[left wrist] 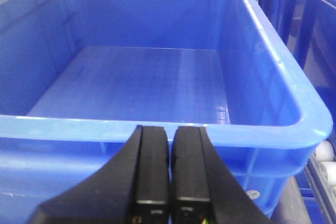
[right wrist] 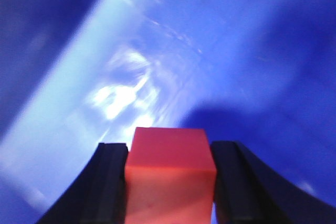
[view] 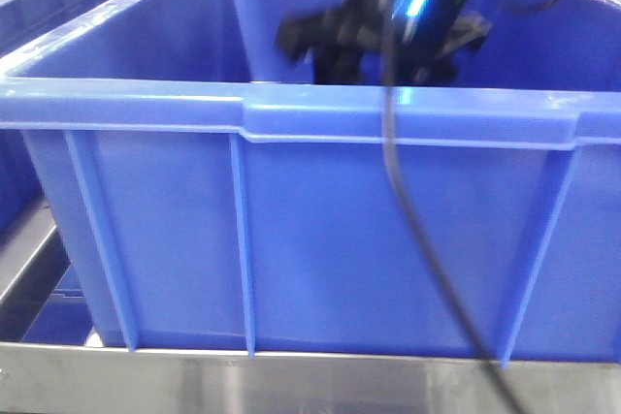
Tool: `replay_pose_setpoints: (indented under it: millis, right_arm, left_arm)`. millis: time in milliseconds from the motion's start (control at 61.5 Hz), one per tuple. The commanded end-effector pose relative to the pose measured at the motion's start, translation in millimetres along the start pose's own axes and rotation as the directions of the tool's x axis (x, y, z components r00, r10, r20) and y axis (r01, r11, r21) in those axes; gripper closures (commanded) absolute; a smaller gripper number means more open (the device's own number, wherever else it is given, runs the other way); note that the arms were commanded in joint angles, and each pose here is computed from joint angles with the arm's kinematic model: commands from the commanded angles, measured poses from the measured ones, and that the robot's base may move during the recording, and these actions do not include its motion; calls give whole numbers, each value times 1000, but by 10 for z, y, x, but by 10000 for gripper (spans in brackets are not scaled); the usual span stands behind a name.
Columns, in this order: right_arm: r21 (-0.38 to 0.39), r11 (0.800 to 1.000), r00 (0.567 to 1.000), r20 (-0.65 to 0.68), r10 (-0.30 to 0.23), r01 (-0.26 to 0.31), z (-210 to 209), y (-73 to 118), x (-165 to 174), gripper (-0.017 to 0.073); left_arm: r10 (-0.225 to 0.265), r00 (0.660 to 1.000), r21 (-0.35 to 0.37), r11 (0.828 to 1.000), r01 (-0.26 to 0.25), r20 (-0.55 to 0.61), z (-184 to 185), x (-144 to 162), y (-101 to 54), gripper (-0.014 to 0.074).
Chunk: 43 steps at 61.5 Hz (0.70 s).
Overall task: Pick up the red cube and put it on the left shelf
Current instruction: 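Lower the right gripper into the blue bin and release the cube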
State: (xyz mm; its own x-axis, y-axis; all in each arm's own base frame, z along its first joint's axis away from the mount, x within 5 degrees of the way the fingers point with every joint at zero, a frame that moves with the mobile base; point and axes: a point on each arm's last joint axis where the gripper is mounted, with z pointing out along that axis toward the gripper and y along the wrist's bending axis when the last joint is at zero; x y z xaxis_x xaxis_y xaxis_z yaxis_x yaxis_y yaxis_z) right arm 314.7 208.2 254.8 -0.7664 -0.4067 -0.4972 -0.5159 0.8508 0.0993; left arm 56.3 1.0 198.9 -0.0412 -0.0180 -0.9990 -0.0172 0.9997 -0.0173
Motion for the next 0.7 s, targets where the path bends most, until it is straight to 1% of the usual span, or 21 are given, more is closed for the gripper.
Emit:
replay_pose_setpoints:
  millis: [0,146,244,341,374,422,520,569,682]
  right_arm:
    - [0,1000,995,101,-16,16,-134,13,-159,500]
    - [6,1000,998,61,-20,20,-41,1,-128,485]
    - [12,1000,998,63,-27,27,-43,-4,-131,413]
    - [14,999,997,65,-30,29,-45,-5,-135,258]
    - [14,999,997,65,-30,29,-47,-5,-137,185]
    - [14,999,997,67,-30,29,-51,-5,-142,100]
    - [13,999,998,62,-30,30,-68,-2,-149,-39]
    - [13,999,998,61,-31,30,-97,2,-161,-66]
    - [9,999,997,65,-35,35,-274,23,-214,-40]
  left_arm:
    - [-8,997,12,1000,7,79,-3,-9,-6,492]
    - [-8,997,12,1000,7,79,-3,-9,-6,492]
    - [-8,997,12,1000,7,79,-3,-9,-6,492]
    - [-8,997,12,1000,7,79,-3,-9,-6,492]
    - [-8,997,12,1000,7,79,-3,-9,-6,492]
    - [-8,997,12,1000,7,79,-3,-9,-6,492]
    - [-8,997,12,1000,7,79,-3,-9,-6,492]
    - [-8,997,12,1000,7,79,-3,-9,-6,492]
    - [-8,997,12,1000,7,79,-3,-9,-6,492]
